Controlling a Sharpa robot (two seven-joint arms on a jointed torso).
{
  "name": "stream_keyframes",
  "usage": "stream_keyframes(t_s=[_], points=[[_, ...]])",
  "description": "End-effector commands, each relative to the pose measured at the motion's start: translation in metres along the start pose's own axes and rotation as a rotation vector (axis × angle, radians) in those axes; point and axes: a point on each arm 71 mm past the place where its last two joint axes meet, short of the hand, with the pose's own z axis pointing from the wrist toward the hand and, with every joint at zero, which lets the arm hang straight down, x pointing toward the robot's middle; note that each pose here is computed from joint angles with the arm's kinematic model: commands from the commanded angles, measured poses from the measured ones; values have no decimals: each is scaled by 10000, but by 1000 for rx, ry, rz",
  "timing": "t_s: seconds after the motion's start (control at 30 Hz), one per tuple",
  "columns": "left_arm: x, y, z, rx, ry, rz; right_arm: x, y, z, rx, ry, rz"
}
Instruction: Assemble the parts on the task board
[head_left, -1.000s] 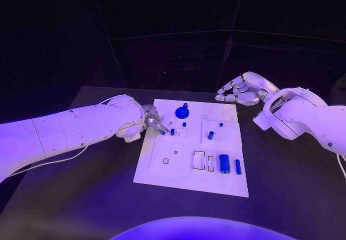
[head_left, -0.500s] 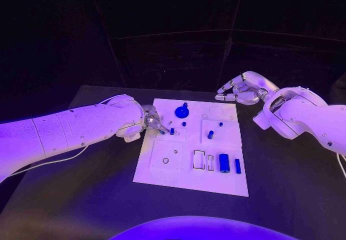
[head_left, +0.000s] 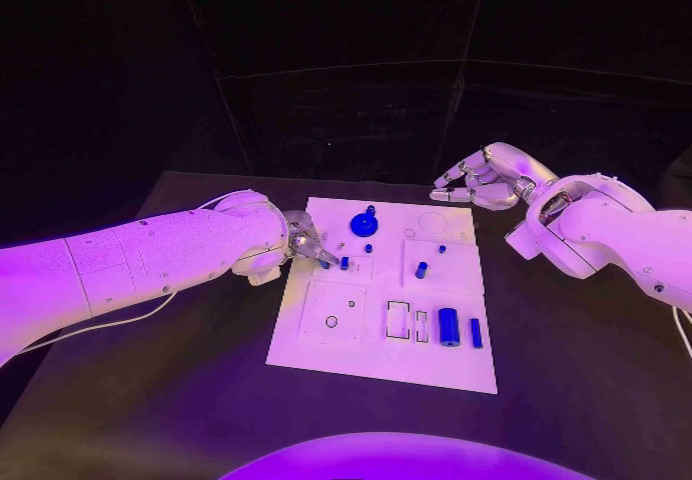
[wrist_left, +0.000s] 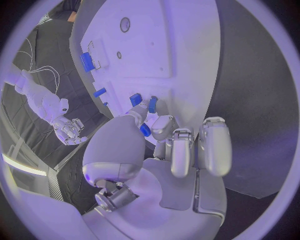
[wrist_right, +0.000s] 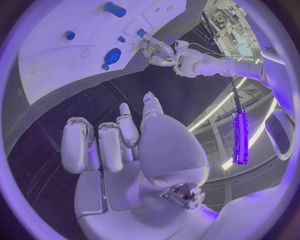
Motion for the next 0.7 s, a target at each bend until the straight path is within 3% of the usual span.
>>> stream_keyframes(t_s=[0.03, 0.7], points=[[7, -4, -1, -4, -4, 0, -4, 15, 6, -10, 2, 3], [9, -14, -28, 6, -16, -9, -12, -2, 6, -6, 2, 3]])
